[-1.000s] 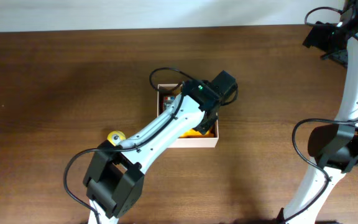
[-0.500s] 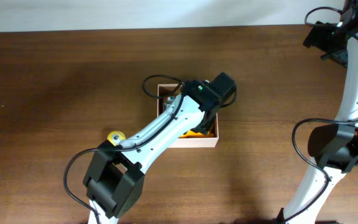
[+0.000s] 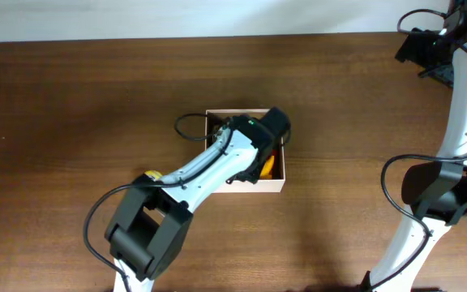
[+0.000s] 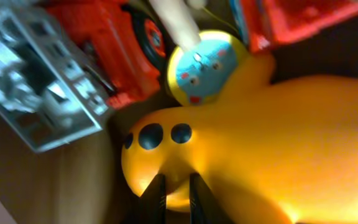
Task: Pack container
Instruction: 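Lower the fish into the box beside the trucks and open the left gripper, then raise the left gripper out of the box and move toward the yellow ball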
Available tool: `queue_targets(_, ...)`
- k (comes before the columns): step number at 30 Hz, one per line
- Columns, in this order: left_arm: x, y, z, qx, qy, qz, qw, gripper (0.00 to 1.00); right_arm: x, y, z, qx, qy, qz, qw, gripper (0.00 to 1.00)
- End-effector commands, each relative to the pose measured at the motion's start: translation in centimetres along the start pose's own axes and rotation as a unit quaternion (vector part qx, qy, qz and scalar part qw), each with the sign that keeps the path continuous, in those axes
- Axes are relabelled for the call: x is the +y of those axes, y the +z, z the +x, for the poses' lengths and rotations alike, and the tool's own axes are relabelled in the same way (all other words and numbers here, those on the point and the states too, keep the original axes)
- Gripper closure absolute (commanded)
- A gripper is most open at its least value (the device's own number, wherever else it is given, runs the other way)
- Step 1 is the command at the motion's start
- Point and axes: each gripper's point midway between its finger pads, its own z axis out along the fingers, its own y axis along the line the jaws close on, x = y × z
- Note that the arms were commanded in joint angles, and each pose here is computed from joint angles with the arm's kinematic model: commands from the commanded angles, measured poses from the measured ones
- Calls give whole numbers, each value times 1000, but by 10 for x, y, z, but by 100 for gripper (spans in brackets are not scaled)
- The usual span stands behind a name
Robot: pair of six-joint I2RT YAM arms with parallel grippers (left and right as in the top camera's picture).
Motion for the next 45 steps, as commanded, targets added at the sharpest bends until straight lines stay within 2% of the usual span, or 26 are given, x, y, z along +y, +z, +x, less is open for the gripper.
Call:
queue_targets(1,10,7,-2,2,-18,-10,1000,86,0,1,0,1,4,1,1000,1)
queue_targets(5,12,-7,-14,-13,-25,-5,1000,91,0,1,0,1,4,1,1000,1)
queue_targets(9,14,-28,-28,-33,-28,1,999,89,0,1,0,1,4,1,1000,1)
queue_targets(15,16,-40,-33,-38,-30,3,999,65,0,1,0,1,4,1,1000,1)
queue_targets(18,19,-41,-30,-30,-31,0,999,57,0,1,0,1,4,1,1000,1)
queue_targets(20,27,-45,-28,-23,-43,-3,999,56,0,1,0,1,4,1,1000,1)
queue_targets(25,64,-77,-27,-16,-92,-5,996,55,0,1,0,1,4,1,1000,1)
queue_targets(28,93,-106,-30,-44,-125,0,991,50,0,1,0,1,4,1,1000,1)
queue_targets(30,116,-125,-30,-69,-153,3,986,39,0,1,0,1,4,1,1000,1)
queue_targets(33,153,-140,-18,-81,-193,-10,978,33,0,1,0,1,4,1,1000,1)
queue_targets(39,213,-128,23,-16,-254,-42,966,33,0,1,0,1,4,1,1000,1)
queue_targets(42,215,-108,36,19,-232,-30,972,29,0,1,0,1,4,1,1000,1)
queue_targets(45,207,-84,49,59,-198,-16,978,19,0,1,0,1,4,1,1000,1)
